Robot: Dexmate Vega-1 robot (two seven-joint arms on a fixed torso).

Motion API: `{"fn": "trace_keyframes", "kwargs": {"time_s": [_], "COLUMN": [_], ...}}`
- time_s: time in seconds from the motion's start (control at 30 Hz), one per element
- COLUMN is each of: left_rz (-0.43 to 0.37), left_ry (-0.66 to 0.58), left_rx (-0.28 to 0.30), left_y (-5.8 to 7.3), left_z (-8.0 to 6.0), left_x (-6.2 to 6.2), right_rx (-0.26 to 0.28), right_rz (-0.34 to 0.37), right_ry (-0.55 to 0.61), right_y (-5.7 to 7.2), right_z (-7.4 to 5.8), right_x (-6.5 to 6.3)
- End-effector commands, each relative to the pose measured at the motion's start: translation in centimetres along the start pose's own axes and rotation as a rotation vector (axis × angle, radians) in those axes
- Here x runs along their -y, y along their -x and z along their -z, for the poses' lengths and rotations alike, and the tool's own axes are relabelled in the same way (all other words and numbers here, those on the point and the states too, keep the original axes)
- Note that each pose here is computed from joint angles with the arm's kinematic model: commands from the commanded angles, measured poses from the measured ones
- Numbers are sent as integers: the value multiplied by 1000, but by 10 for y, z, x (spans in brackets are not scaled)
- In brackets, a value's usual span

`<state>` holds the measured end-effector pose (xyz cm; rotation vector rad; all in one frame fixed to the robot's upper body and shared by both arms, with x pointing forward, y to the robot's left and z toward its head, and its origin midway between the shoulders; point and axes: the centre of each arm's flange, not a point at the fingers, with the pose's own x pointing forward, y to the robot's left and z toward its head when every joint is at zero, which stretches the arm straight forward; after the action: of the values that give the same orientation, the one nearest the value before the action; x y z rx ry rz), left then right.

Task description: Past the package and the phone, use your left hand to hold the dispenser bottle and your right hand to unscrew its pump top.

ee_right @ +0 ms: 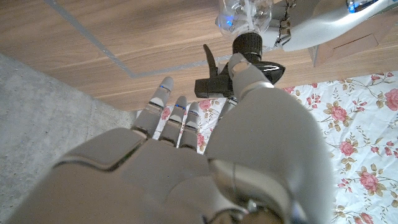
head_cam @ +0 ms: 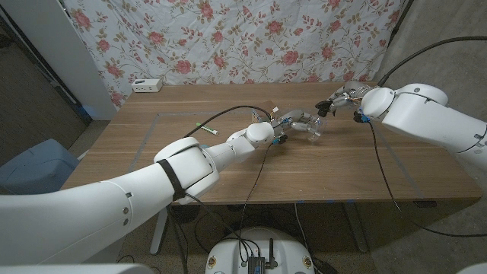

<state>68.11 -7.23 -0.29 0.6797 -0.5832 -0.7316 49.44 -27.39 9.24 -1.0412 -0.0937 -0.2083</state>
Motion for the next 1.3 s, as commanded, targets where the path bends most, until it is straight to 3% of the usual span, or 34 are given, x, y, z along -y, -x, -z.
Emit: {"fn": "trace_keyframes", "kwargs": {"time_s": [0.03,0.77,1.3], "left_rz": [-1,-2,-1], "left_ry": [2,-3,-5], "left_rx": [-3,-1,3], "left_y": [0,1,1], "left_z": [1,1,1], "left_x": [0,-1,-1], "right_rx": [13,49,69], "right_rz": [-12,-3,55], "right_ry": [-23,-47,-59], "right_y": [-3,3,17], "right_z": [2,1,-4], "right_x": [-1,0,4]}}
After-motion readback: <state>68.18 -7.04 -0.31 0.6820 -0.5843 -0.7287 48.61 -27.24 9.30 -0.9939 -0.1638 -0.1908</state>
